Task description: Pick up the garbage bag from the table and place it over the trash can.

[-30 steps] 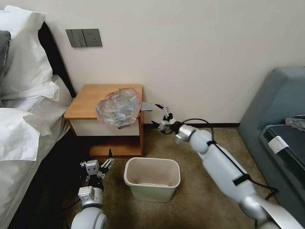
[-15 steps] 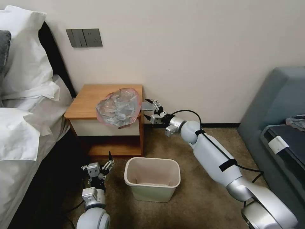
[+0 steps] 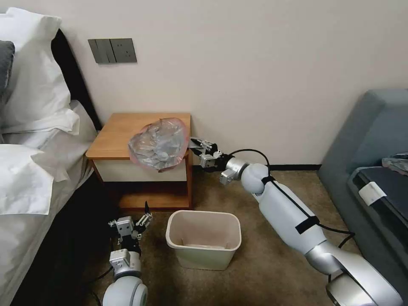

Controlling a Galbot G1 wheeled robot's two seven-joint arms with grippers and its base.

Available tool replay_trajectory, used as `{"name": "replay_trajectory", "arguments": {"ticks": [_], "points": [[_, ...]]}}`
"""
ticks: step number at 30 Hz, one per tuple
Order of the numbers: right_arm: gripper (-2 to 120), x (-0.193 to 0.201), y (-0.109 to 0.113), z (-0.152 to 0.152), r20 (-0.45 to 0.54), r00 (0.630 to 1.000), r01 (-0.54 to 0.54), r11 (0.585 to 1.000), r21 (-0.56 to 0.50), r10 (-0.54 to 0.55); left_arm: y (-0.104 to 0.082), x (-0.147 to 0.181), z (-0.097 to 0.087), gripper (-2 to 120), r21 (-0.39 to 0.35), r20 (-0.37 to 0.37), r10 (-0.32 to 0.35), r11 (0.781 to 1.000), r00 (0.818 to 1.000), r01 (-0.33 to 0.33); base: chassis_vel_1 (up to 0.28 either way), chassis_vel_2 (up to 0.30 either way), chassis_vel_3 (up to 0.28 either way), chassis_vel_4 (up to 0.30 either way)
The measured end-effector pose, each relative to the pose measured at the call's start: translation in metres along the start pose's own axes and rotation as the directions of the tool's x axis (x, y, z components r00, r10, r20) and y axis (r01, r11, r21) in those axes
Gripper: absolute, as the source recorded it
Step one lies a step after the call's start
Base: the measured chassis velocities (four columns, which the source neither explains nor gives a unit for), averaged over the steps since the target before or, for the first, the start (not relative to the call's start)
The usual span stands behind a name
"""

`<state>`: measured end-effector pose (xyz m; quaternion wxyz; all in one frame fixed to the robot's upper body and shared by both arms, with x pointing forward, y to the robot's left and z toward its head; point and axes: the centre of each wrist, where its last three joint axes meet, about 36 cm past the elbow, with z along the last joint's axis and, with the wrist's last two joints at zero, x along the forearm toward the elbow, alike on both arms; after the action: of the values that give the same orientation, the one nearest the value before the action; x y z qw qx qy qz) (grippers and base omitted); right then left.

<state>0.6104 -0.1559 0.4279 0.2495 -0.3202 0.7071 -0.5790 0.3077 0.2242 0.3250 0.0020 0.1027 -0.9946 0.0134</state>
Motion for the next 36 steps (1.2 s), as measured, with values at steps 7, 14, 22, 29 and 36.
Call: {"name": "replay_trajectory", "arguments": {"ticks": [7, 14, 22, 29, 36], "points": [[0, 0.001, 0.001, -0.001, -0.001, 1.0, -0.003, 1.0, -0.01, 0.003, -0.002, -0.001, 0.001, 99, 0.004, -0.002, 0.001, 1.0, 1.0, -0.001, 0.0, 0.0, 0.0, 0.0], [0, 0.019, 0.002, -0.013, -0.009, 0.999, -0.042, 0.992, -0.123, 0.041, 0.005, -0.003, 0.007, 99, -0.01, -0.014, -0.022, 1.0, 1.0, 0.022, 0.0, 0.0, 0.0, 0.0], [0, 0.071, 0.013, -0.079, 0.022, 0.996, -0.071, 0.945, -0.318, 0.082, 0.03, -0.009, 0.017, 99, 0.009, -0.03, -0.1, 0.995, 0.995, 0.1, 0.0, 0.0, 0.0, 0.0], [0, 0.125, 0.052, -0.108, 0.009, 1.0, -0.02, 0.919, -0.393, 0.025, 0.059, -0.02, 0.017, 99, 0.044, -0.038, -0.174, 0.983, 0.984, 0.176, 0.0, 0.0, 0.0, 0.0], [0, 0.176, 0.089, -0.122, -0.009, 0.999, 0.041, 0.901, -0.432, -0.05, 0.077, -0.026, 0.011, 98, 0.038, -0.021, -0.213, 0.976, 0.977, 0.214, 0.0, 0.0, 0.0, 0.0]]}}
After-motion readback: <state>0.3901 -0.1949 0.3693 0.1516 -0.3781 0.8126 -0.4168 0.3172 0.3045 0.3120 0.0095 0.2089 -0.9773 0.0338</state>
